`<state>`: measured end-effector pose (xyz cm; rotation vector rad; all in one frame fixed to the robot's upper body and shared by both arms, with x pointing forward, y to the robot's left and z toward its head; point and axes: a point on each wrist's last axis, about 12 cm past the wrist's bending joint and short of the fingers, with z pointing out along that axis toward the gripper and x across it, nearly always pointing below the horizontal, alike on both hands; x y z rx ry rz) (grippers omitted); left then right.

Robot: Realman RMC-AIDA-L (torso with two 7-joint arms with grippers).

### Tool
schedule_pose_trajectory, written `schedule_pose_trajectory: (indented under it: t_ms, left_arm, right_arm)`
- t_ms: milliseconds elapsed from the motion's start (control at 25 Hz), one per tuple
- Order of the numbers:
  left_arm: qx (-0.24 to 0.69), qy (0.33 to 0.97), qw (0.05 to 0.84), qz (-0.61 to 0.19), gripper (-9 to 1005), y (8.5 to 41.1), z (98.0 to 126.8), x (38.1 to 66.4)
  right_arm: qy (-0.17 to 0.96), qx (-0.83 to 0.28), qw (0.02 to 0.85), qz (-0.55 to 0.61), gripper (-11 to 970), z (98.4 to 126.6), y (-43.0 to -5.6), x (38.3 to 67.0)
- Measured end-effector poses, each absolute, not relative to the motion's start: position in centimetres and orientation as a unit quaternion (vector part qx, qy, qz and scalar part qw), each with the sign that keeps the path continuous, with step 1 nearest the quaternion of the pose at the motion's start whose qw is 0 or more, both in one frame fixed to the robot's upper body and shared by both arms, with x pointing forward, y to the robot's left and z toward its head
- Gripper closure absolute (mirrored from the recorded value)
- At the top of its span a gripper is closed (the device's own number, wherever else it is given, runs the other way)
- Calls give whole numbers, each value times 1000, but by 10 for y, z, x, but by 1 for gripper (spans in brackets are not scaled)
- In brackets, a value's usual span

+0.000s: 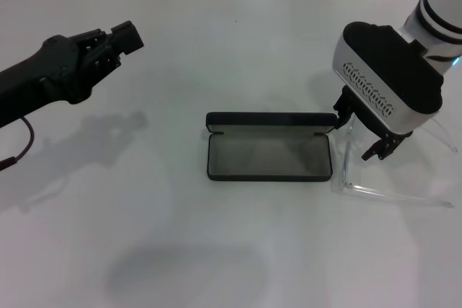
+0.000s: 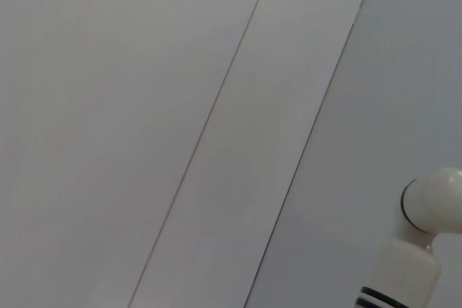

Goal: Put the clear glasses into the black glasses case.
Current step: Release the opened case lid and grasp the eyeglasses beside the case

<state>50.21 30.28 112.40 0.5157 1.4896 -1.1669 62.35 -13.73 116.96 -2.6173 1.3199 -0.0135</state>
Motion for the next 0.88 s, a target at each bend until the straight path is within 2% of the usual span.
schedule_pose_trajectory:
  t_ms: [840,880]
  left_arm:
    - [214,634,555,-494,899,305,1120,499]
    - [214,634,556,-493,899,305,1120,498]
  right_arm:
    - [480,-874,72,3,343,1170,-146,608]
    - [480,-874,71,3,368,1170,-146,608]
